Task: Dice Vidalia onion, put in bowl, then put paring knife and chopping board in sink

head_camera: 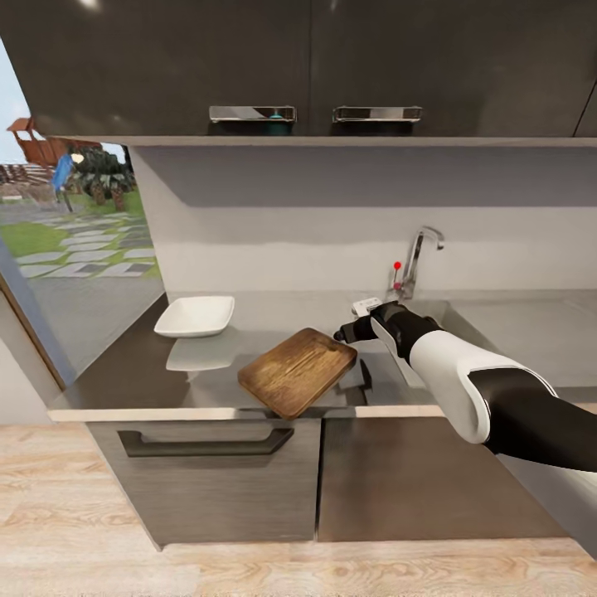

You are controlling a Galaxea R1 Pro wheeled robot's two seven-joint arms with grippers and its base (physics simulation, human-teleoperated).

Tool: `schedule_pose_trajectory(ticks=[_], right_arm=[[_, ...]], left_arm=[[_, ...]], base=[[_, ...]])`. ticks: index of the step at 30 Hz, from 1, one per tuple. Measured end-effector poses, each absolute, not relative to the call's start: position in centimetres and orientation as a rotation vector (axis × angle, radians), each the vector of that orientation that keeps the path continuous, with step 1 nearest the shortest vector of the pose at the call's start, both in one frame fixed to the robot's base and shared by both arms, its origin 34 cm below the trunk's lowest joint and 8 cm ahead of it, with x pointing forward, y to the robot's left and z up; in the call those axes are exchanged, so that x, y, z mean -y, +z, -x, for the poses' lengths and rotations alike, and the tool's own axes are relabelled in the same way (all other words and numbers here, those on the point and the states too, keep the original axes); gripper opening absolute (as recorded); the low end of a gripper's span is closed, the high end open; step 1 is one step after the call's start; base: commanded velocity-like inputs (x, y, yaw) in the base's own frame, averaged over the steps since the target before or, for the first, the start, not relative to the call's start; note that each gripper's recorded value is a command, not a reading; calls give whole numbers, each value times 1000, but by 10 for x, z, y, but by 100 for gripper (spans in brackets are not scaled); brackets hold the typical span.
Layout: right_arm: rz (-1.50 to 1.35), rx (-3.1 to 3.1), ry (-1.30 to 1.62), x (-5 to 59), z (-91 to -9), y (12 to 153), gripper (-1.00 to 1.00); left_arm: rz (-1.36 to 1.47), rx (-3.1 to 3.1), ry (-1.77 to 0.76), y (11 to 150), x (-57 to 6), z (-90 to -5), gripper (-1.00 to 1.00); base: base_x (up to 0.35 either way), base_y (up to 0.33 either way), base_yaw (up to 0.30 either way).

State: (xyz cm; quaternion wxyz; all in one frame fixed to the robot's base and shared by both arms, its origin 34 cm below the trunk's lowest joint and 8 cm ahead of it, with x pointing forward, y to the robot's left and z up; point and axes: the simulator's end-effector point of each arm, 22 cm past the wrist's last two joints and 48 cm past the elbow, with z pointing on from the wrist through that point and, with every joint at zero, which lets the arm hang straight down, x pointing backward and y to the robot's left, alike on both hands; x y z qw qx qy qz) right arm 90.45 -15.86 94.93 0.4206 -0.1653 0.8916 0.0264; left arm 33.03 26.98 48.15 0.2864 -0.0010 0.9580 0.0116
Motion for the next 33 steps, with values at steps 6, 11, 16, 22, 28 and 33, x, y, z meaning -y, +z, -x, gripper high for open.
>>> schedule_pose_trajectory(ticks=[6,11,16,22,28,33], right_arm=[[415,-2244,68,159,-906,942,100],[415,-2251,70,159,-907,936,100],[415,-2259,71,159,-908,930,100],[416,-2269,74,159,-908,922,100],[416,-2279,76,159,-909,914,100],[417,-2287,78,159,-910,908,100]], left_arm=[[3,-2570,31,480,-270,-327,100],[2,-2578,31,478,-270,-324,100],[3,-2586,31,477,-270,-322,100],[4,-2596,32,475,-270,-318,100],[4,-2605,32,473,-270,-315,100],[4,-2613,32,472,-270,-312,100]], base=[[0,57,0],[0,9,0],[0,1,0],[0,0,0],[0,0,0],[0,0,0]])
